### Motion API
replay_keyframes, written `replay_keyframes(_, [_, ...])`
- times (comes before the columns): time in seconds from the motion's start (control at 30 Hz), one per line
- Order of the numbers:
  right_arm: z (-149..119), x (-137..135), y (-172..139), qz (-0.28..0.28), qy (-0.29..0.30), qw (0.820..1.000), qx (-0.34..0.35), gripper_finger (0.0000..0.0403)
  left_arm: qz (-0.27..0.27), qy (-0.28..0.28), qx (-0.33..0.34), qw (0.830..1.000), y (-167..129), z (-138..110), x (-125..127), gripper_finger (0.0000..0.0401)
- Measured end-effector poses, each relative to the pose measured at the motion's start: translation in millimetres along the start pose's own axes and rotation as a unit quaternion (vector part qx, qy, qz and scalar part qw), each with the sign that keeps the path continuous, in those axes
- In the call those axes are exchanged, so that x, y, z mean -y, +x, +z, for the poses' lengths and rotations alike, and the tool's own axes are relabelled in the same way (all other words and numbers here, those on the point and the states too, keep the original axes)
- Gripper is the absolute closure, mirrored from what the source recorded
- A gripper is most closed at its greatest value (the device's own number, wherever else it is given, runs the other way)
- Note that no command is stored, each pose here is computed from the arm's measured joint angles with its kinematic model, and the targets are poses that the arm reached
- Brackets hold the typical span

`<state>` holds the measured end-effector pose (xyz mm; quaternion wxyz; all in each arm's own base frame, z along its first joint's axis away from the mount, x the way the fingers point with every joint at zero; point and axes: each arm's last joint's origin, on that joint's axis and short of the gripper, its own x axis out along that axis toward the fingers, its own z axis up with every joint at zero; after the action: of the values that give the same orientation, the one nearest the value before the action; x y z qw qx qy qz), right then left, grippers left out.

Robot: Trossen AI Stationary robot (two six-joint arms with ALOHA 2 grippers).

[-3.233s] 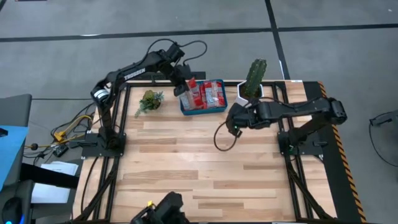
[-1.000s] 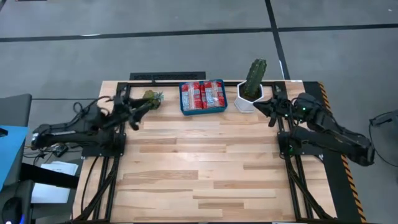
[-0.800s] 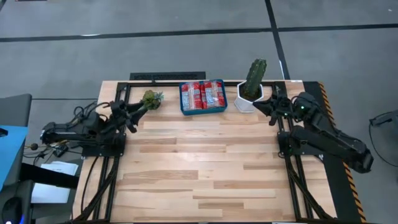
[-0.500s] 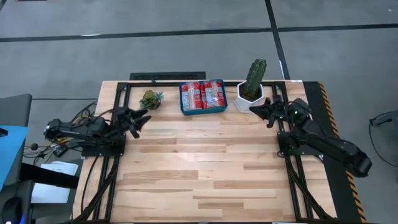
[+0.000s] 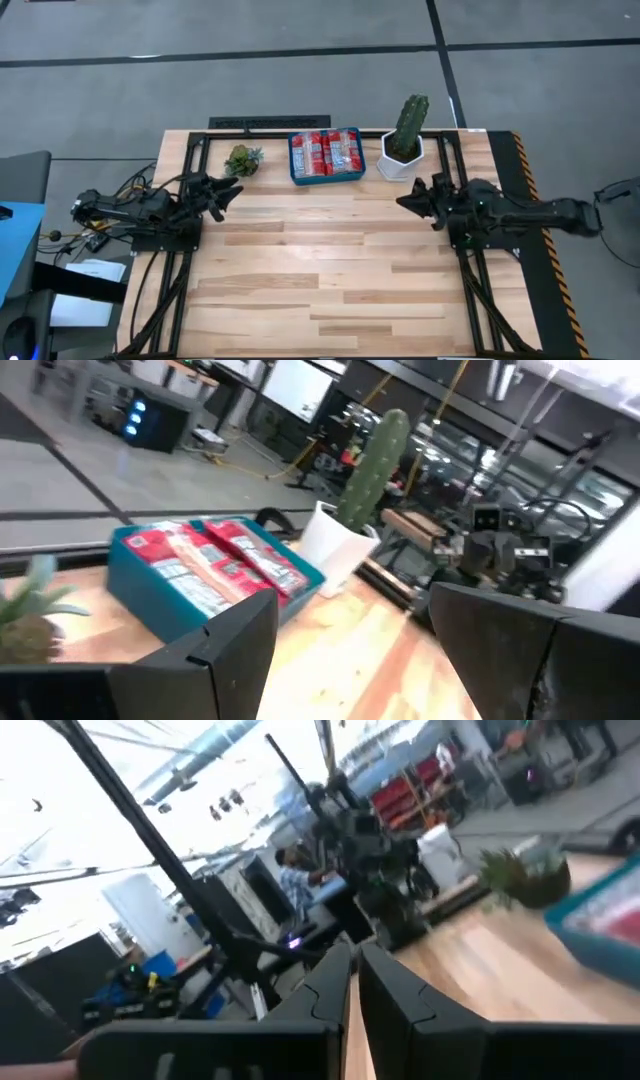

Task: Sort popcorn bags into baskets
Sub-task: Return to Home Position

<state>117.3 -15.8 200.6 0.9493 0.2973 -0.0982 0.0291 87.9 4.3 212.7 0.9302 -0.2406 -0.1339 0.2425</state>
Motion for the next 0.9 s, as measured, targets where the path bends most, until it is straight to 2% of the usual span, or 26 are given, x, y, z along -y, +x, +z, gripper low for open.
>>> replay_keyframes(0.17, [19, -24, 3, 0.001, -0.025, 0.999, 0.045, 0.0351, -0.038, 0.009, -0.001, 0.999, 0, 2, 3, 0.0151])
replay_keyframes(0.27, [34, -32, 0, -0.022, -0.039, 0.998, 0.033, 0.0351, -0.046, 0.028, 0.019, 0.998, -1, 7, 5, 0.0151])
replay_keyframes(0.33, [42, -35, -6, -0.047, -0.054, 0.997, 0.025, 0.0351, -0.054, 0.038, 0.029, 0.997, -2, 9, 5, 0.0151])
replay_keyframes(0.5, [67, -50, -35, -0.068, -0.110, 0.990, 0.061, 0.0351, -0.083, 0.041, 0.029, 0.995, -6, 12, 4, 0.0151])
replay_keyframes(0.57, [63, -48, -46, -0.084, -0.114, 0.989, 0.050, 0.0351, -0.088, 0.043, 0.022, 0.995, -6, 10, 4, 0.0151])
replay_keyframes(0.67, [51, -39, -45, -0.121, -0.101, 0.988, -0.005, 0.0351, -0.094, 0.046, 0.008, 0.995, -6, 8, 4, 0.0151])
replay_keyframes(0.77, [41, -30, -35, -0.109, -0.100, 0.989, -0.003, 0.0351, -0.096, 0.047, -0.015, 0.994, -6, 3, 3, 0.0151])
replay_keyframes(0.83, [23, -17, -29, -0.115, -0.097, 0.988, -0.027, 0.0351, -0.098, 0.047, -0.024, 0.994, -6, 2, 2, 0.0151])
replay_keyframes(0.9, [11, -8, -26, -0.106, -0.097, 0.989, -0.016, 0.0351, -0.098, 0.046, -0.028, 0.994, -5, -4, 1, 0.0151])
